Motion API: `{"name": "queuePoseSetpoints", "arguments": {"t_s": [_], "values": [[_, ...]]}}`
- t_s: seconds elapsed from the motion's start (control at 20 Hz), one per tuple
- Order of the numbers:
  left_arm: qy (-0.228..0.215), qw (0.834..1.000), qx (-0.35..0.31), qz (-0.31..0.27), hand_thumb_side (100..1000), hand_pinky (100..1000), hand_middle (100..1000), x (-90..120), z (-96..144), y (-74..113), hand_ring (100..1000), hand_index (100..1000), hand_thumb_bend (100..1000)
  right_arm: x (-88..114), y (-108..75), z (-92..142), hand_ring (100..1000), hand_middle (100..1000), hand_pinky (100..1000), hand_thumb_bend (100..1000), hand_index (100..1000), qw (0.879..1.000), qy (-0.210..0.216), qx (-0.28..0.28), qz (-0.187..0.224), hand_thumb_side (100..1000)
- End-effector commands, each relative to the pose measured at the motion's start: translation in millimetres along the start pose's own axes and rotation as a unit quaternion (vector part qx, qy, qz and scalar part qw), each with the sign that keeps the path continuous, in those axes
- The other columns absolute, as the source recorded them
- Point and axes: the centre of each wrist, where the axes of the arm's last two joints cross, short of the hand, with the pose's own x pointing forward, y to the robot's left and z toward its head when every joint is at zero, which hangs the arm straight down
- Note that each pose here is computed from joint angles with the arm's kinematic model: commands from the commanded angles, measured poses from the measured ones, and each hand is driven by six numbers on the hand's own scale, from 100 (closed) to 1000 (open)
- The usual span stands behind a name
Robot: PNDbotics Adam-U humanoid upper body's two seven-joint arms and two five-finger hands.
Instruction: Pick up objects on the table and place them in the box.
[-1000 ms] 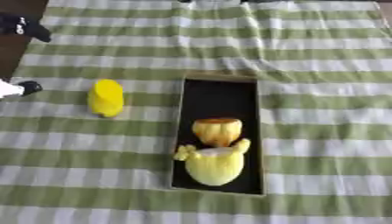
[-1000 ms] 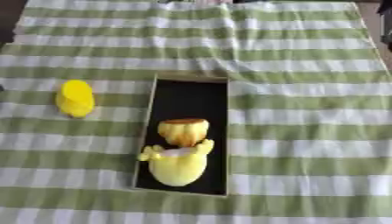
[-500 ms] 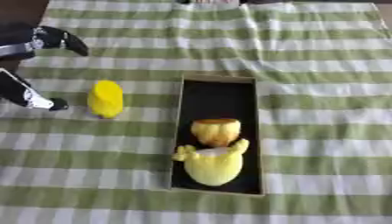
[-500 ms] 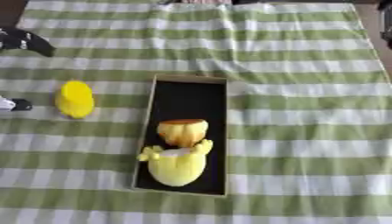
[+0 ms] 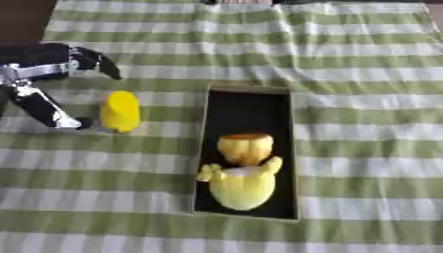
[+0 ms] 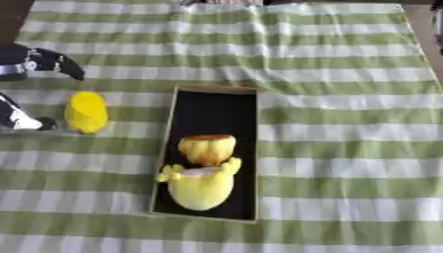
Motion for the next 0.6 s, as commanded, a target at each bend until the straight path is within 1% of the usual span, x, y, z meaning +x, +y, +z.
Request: {"name": "queuePoseSetpoints", "arguments": {"t_s": [0.05, 0.2, 0.35, 0.55, 0.6], "values": [[-0.010, 1.000, -0.019, -0.015, 110, 904, 863, 1.9, -8.7, 9.3, 917, 891, 483, 5.8, -4.7, -6.9, 767, 728, 909, 100, 825, 1.000, -0.009, -0.003, 0.000, 265], [-0.007, 0.999, -0.029, -0.015, 133, 907, 866, 1.9, -21.1, 7.0, 922, 894, 485, 6.0, -4.3, -7.4, 764, 725, 909, 100, 823, 1.000, -0.007, -0.004, -0.003, 286], [-0.001, 0.999, -0.032, -0.014, 127, 911, 870, 0.4, -30.3, 4.5, 928, 895, 499, 6.6, -3.8, -8.6, 762, 723, 909, 100, 823, 1.000, -0.006, -0.005, -0.008, 306], [0.003, 0.999, -0.034, -0.010, 138, 890, 831, -1.3, -39.0, -0.3, 910, 876, 419, 7.2, -3.1, -9.7, 757, 720, 906, 100, 817, 1.000, -0.006, -0.006, -0.014, 307], [0.003, 0.999, -0.037, -0.011, 132, 879, 792, -1.2, -39.4, -0.4, 897, 867, 388, 7.3, -3.2, -10.0, 756, 719, 906, 100, 817, 1.000, -0.007, -0.008, -0.016, 308]]}}
